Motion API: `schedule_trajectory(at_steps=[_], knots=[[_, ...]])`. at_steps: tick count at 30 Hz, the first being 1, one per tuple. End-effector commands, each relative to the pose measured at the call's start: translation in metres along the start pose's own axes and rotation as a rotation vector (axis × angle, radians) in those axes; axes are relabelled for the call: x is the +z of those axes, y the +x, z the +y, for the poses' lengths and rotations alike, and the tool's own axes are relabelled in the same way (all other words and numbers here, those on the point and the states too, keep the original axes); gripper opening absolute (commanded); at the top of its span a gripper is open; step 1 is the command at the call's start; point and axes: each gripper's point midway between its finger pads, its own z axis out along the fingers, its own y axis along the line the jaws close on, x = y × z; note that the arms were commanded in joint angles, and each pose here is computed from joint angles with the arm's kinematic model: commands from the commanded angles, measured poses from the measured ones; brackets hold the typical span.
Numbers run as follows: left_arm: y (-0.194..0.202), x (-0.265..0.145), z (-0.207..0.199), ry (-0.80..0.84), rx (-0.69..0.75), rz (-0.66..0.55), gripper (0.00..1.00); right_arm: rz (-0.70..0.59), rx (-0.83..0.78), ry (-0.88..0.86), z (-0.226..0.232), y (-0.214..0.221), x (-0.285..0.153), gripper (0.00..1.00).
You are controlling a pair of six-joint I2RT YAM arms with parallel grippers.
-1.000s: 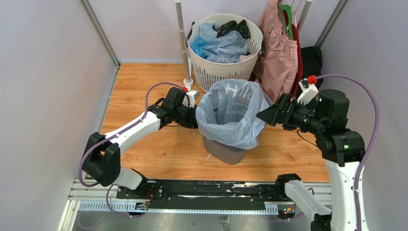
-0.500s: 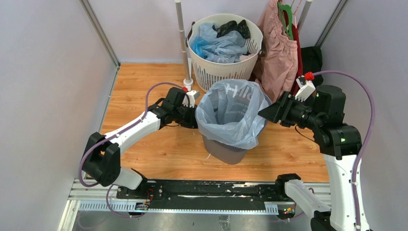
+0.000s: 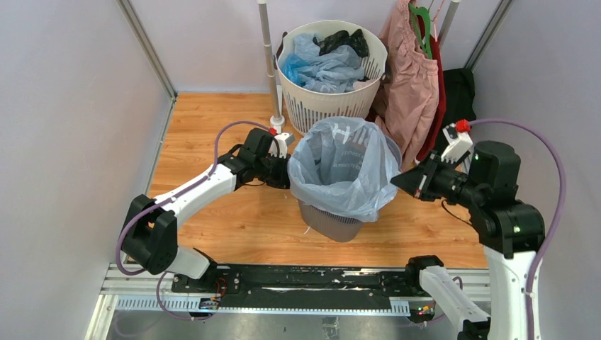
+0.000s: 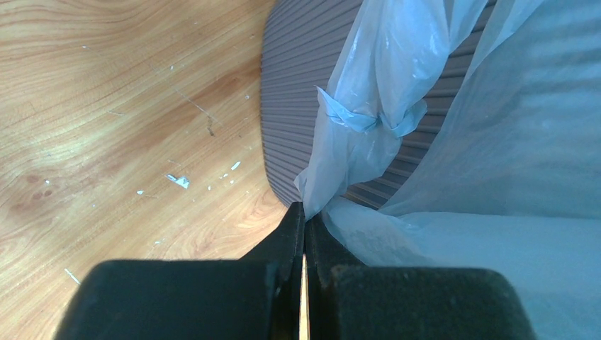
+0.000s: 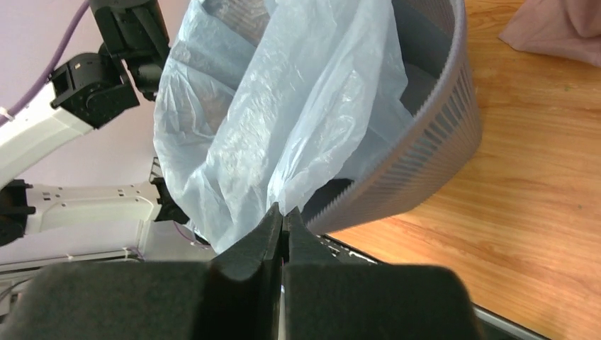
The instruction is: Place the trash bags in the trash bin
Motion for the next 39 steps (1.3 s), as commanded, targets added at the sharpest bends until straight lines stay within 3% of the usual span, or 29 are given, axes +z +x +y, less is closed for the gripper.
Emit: schedule_trajectory(at_steps=[1, 14, 28, 36, 39], knots=[[-0.003, 0.002, -0.003, 0.014, 0.011, -0.01, 0.0, 0.007, -0.038, 0.063, -0.007, 0.026, -0.028, 0.0], [0.004, 0.012, 0.003, 0.014, 0.001, 0.014, 0.0, -0.007, 0.041, 0.305, -0.092, 0.084, -0.007, 0.0], [0.012, 0.026, 0.012, 0.004, -0.013, 0.034, 0.0, -0.119, 0.038, 0.495, -0.153, 0.057, 0.033, 0.0], [0.008, 0.022, 0.011, 0.0, -0.01, 0.026, 0.0, -0.188, 0.003, 0.517, -0.157, 0.023, 0.046, 0.0], [0.007, 0.016, 0.013, -0.026, -0.001, 0.023, 0.08, -0.185, -0.023, 0.527, -0.155, 0.016, 0.044, 0.04]])
